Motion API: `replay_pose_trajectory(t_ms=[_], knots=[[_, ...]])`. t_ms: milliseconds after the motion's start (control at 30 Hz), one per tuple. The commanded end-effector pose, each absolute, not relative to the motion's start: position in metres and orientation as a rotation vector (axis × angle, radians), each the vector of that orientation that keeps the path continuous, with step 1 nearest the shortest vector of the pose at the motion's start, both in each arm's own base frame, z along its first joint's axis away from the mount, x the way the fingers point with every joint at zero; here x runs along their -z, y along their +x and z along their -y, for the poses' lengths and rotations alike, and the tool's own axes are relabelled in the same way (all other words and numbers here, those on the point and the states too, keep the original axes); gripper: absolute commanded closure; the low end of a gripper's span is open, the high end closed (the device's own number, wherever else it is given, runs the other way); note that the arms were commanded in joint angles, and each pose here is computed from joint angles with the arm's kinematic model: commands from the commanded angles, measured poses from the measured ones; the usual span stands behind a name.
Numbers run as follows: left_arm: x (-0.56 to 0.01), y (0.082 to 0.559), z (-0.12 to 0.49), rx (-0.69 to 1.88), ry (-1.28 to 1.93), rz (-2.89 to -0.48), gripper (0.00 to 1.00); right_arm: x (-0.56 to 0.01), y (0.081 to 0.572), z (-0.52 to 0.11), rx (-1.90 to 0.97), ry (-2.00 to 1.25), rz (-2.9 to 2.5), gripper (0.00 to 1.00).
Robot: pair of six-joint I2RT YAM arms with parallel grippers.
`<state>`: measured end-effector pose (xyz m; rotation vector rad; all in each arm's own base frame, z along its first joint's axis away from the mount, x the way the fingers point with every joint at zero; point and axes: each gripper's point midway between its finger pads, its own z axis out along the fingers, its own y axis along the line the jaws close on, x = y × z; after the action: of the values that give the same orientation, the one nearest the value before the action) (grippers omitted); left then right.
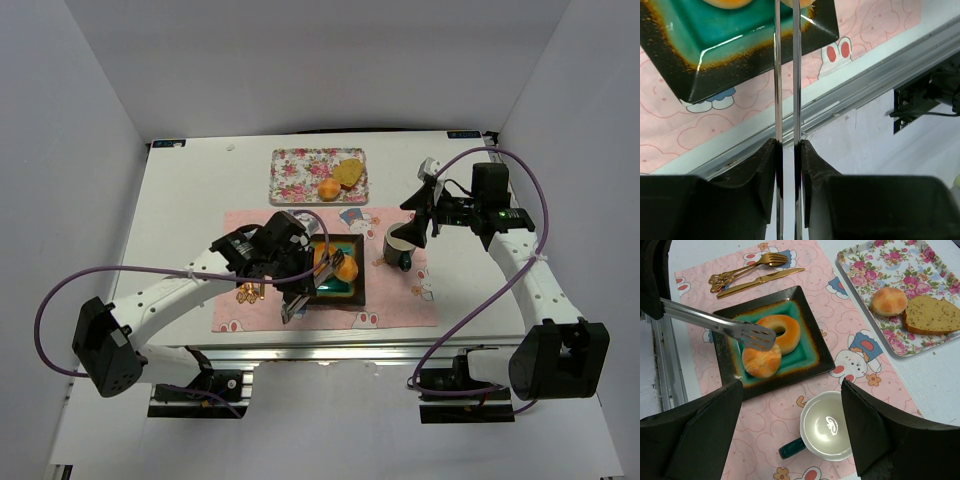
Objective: Place the bread
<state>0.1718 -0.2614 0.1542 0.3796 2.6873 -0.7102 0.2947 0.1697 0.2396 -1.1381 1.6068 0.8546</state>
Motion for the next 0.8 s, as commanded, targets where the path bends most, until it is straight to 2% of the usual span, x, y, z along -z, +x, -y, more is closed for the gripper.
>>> replay_pose_trajectory(t_ms=[0,400,767], knots=[[-0.168,0.171,0.271,0.759,0.408,-2.637,0.67,-0.251,0.292,-0.171,-0.852,-1.150,-1.564,0.16],[-0.167,0.172,0.270,0.737,0.414,-2.640,0.58,-0.249,0.291,-0.170,-0.855,-1.149,-1.568,0.16],[-0.177,0.179,0.267,0.701,0.395,-2.614,0.55,-0.249,0.290,-0.171,-0.862,-1.150,-1.565,0.16]])
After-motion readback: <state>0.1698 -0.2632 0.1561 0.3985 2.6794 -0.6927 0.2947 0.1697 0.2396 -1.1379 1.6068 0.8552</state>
